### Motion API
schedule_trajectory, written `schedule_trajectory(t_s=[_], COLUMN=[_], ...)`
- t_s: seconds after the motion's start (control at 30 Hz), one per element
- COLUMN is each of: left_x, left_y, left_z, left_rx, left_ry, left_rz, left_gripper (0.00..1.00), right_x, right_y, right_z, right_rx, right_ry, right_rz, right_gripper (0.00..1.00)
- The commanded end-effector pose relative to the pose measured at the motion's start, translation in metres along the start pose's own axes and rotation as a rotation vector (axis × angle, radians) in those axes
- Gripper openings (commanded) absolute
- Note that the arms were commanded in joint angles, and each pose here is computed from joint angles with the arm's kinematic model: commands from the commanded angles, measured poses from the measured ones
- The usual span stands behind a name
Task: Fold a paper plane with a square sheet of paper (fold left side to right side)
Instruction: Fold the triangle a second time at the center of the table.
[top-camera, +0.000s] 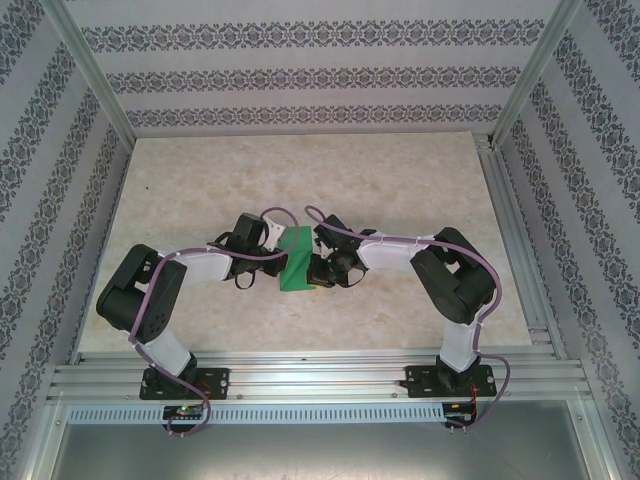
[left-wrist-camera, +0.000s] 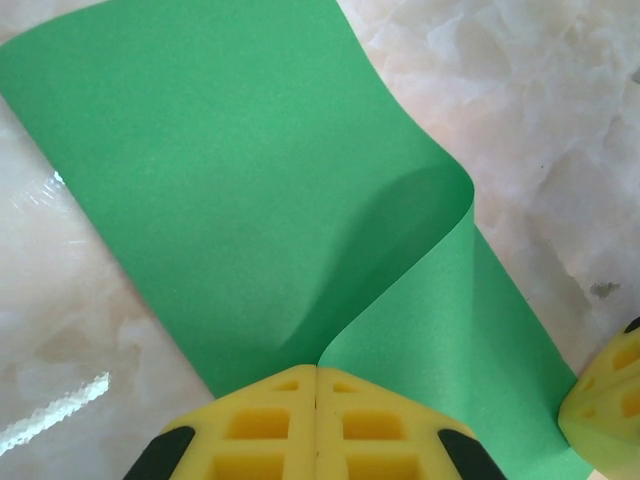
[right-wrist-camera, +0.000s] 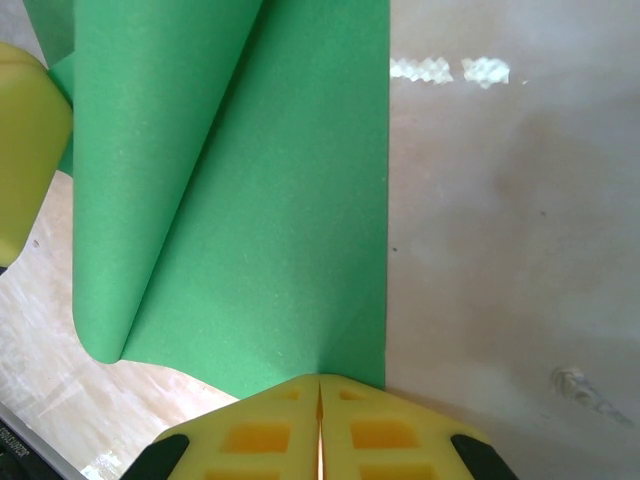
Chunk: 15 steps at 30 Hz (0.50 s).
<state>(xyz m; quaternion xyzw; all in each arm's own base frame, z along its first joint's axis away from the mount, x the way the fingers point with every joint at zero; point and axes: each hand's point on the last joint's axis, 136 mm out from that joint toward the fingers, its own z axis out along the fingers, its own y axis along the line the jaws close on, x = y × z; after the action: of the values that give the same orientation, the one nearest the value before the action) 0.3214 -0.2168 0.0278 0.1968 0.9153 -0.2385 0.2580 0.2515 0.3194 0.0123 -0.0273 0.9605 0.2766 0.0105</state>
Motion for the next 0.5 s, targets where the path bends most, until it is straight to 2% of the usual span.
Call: schedule_trajectory(t_s=[0.0, 0.47], left_x=[-0.001, -0.0032], left_y=[0.0062, 0.005], left_z=[-0.0049, 0.0023], left_rx=[-0.027, -0.009], left_ry=[-0.004, 0.017], left_rz=[0.005, 0.007], left_gripper=[0.06, 0.09], right_x=[0.0145, 0.0132], right_y=[-0.0205, -0.0176], right_z=[0.0094, 0.0102], right_rx=[0.09, 0.083], right_ry=[0.047, 0.046], right_rz=[0.007, 0.002], right_gripper=[0.09, 0.09])
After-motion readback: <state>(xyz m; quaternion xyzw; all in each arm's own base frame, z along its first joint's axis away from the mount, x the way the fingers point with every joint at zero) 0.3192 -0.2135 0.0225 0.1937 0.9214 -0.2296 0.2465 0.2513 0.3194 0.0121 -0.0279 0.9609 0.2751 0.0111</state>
